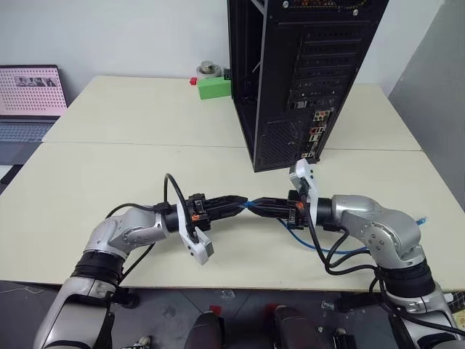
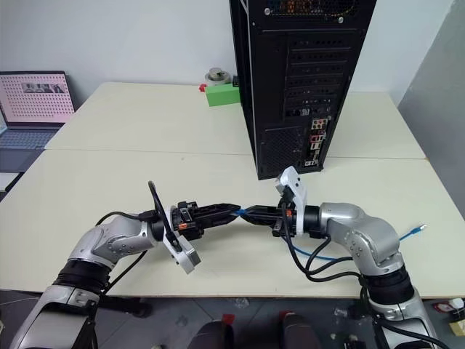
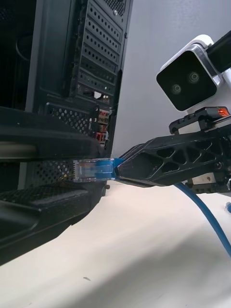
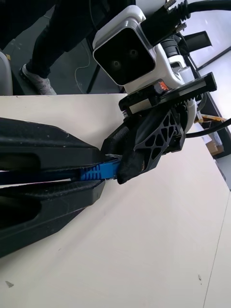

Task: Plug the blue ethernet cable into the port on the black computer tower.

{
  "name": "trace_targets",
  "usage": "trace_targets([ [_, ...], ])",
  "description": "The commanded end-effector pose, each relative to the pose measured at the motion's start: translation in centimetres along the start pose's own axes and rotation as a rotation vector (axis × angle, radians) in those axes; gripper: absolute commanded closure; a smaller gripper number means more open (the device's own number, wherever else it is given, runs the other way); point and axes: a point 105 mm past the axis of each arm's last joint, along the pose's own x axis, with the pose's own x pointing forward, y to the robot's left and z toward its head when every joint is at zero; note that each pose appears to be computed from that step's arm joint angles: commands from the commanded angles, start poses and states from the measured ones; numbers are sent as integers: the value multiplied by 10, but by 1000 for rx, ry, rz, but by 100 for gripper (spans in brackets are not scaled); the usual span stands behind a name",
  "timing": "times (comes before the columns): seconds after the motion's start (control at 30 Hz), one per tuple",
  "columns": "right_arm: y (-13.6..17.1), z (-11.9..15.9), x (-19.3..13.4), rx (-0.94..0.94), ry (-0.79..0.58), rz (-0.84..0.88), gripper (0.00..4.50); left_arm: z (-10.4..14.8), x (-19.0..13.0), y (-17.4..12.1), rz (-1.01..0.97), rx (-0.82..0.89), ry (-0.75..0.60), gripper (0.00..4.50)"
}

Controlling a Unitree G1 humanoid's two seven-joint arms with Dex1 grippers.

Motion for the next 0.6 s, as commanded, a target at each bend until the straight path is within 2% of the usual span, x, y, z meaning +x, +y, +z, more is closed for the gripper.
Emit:
trace_targets([
  [0.03, 2, 13, 0, -54, -29, 8, 450, 3, 0, 1, 2, -37, -17, 316],
  [0.13, 1, 13, -2, -59, -21, 4, 450, 1, -2, -4, -16, -87, 5, 262],
  [0.27, -6, 16, -10, -98, -25, -58, 450, -15, -6, -4, 41, -250, 119, 184],
  [0.43, -29, 28, -31, -208, -65, -299, 450, -25, -12, -14, 53, -593, 250, 74],
  [0.5, -46, 36, -41, -246, -103, -465, 450, -30, -7, -10, 104, -750, 292, 36],
  [0.57, -64, 43, -54, -271, -140, -654, 450, -34, 2, 2, 159, -810, 315, 0],
  [0.6, -67, 44, -57, -275, -150, -702, 450, -34, 5, 6, 171, -832, 321, 0],
])
